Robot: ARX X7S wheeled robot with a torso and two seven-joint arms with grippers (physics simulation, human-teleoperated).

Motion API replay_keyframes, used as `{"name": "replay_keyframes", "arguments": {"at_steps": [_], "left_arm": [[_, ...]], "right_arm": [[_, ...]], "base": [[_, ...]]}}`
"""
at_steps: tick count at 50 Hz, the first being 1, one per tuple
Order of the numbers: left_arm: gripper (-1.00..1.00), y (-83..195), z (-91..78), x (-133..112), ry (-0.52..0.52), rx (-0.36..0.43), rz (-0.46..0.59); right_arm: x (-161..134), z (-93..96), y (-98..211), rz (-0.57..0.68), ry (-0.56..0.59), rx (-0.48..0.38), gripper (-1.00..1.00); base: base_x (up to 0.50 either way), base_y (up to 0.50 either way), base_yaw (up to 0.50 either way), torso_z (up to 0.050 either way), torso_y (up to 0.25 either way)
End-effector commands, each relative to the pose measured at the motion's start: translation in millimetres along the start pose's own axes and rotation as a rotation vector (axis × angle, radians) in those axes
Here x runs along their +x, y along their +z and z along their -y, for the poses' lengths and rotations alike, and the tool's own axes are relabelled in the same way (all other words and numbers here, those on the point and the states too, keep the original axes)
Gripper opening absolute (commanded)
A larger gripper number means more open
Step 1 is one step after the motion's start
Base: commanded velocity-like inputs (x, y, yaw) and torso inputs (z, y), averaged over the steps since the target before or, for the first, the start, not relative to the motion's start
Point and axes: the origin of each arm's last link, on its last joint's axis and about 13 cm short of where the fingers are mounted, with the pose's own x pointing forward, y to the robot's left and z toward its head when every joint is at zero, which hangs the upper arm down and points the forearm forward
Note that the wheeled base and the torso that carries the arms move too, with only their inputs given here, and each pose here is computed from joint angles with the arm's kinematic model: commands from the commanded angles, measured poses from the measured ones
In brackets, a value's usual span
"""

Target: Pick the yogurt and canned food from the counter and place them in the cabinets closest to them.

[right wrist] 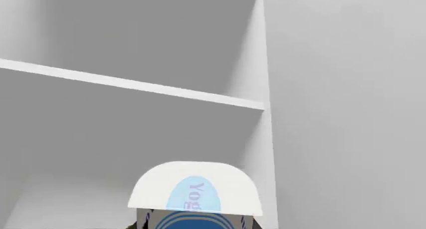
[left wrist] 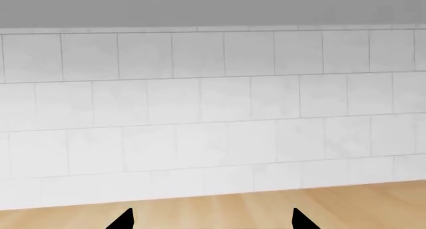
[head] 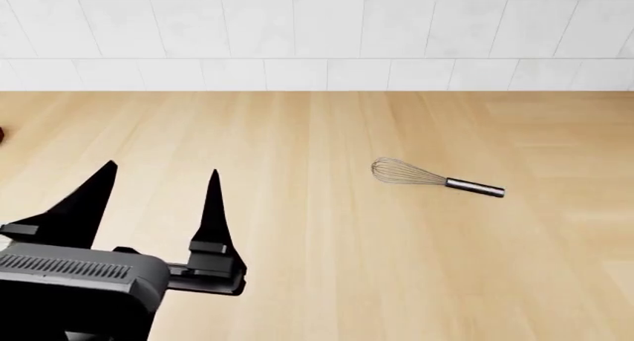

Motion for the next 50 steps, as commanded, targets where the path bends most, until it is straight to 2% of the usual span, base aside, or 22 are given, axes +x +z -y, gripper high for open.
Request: {"name": "replay_keyframes", "arguments": {"at_steps": [1, 6, 11, 16, 25, 32, 40, 50], "left_arm": [[1.0, 0, 4.6, 0, -0.02, 0.011, -0.007], [1.0, -1, 6.8, 1, -0.025, 0.013, -0.01], [1.0, -4, 8.4, 2, -0.029, 0.021, -0.019], [1.0, -5, 7.8, 5, -0.024, 0.02, -0.024], [1.0, -9, 10.0, 2, -0.03, 0.014, -0.036], [1.0, -11, 9.9, 1, -0.029, 0.014, -0.042], [1.0, -13, 8.6, -1, -0.026, 0.012, -0.051], [1.0, -12, 8.1, -1, -0.026, 0.016, -0.049]], "right_arm": [[64, -14.0, -35, -0.115, 0.032, 0.056, -1.0], [85, -25.4, -60, -0.184, 0.092, 0.079, -1.0], [107, -30.3, -76, -0.28, 0.134, 0.198, -1.0], [116, -28.5, -83, -0.363, 0.195, 0.334, -1.0], [114, -33.2, -105, -0.385, 0.236, 0.282, -1.0], [113, -34.9, -130, -0.552, 0.145, 0.243, -1.0], [109, -35.2, -142, -0.568, 0.088, 0.201, -1.0], [100, -33.0, -158, -0.69, 0.074, 0.258, -1.0]], "base": [[0.0, 0.0, 0.0, 0.0, 0.0], [0.0, 0.0, 0.0, 0.0, 0.0], [0.0, 0.0, 0.0, 0.0, 0.0], [0.0, 0.0, 0.0, 0.0, 0.0], [0.0, 0.0, 0.0, 0.0, 0.0], [0.0, 0.0, 0.0, 0.0, 0.0], [0.0, 0.0, 0.0, 0.0, 0.0], [0.0, 0.0, 0.0, 0.0, 0.0]]}}
